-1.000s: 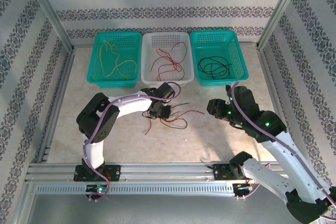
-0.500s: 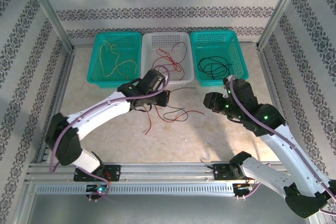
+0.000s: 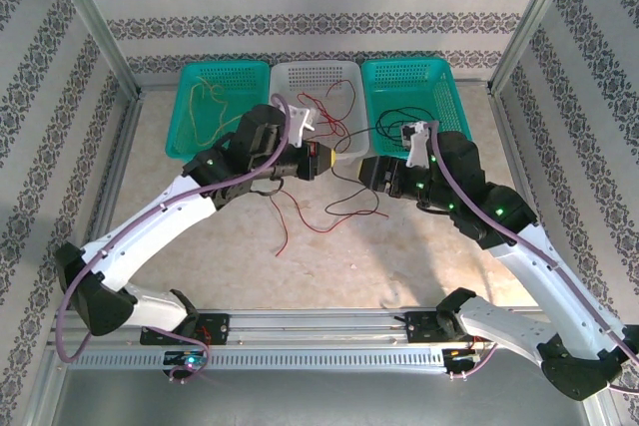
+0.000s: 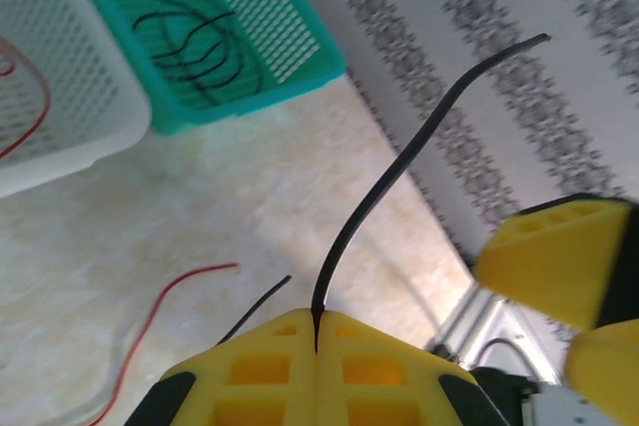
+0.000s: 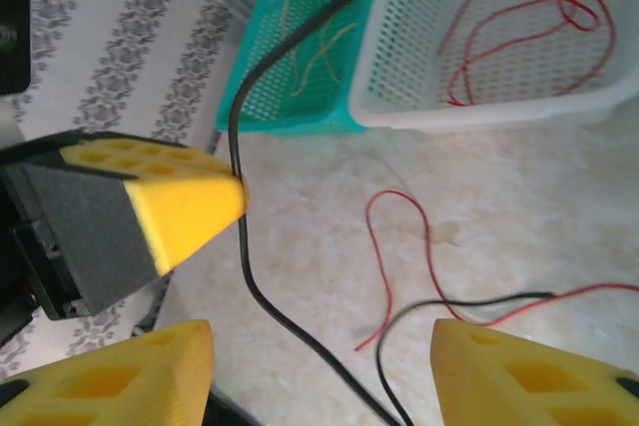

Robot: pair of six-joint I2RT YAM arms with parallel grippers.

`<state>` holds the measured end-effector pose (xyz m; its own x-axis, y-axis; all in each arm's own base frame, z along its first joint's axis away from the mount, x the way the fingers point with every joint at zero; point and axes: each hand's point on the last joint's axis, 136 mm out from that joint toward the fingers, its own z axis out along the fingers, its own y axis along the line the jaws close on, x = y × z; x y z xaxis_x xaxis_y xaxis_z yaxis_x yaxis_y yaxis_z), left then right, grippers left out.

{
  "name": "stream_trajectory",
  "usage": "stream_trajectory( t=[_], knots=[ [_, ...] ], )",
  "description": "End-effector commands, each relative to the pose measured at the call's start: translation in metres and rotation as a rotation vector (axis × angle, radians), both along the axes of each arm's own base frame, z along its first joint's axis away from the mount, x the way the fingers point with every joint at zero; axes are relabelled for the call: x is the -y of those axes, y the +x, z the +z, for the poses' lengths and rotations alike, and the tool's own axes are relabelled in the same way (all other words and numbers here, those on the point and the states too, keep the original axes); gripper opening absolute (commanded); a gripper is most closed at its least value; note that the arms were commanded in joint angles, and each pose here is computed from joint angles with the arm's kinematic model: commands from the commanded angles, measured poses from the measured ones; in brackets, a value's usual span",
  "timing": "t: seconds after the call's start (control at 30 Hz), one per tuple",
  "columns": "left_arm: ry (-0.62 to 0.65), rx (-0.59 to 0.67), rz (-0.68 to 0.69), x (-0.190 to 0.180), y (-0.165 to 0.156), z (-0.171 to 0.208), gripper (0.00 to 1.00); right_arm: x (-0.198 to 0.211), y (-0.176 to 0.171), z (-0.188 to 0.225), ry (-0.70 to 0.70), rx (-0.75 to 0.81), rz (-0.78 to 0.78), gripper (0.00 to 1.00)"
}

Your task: Untangle the cables

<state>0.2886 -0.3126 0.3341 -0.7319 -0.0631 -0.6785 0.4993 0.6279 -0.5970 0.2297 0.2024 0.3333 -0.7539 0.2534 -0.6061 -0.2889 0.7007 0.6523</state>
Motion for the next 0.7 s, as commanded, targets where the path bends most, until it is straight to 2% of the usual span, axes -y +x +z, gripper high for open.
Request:
stream_trajectory(
  t=[0.0,0.17,0.27,0.4,0.67],
  knots=[
    [-0.160,0.025,-0.053,0.002,-0.006,0.044,0.00,-0.006,-0.006,0.032,0.059,0.095,0.047,0.61],
    [-0.228,0.020,-0.095,0.005,-0.010,0.049,0.00,-0.002,0.000,0.053,0.103,0.131,-0.004,0.65],
    [-0.247,0.016,-0.111,0.007,-0.012,0.048,0.00,0.007,0.016,0.066,0.114,0.129,-0.099,0.66],
    [-0.255,0.017,-0.109,0.008,-0.011,0.047,0.00,-0.002,0.035,0.082,0.146,0.118,-0.122,0.64],
    [-0.253,0.037,-0.095,0.001,-0.015,0.049,0.00,-0.016,0.057,0.072,0.122,0.060,-0.155,0.59]
  ],
)
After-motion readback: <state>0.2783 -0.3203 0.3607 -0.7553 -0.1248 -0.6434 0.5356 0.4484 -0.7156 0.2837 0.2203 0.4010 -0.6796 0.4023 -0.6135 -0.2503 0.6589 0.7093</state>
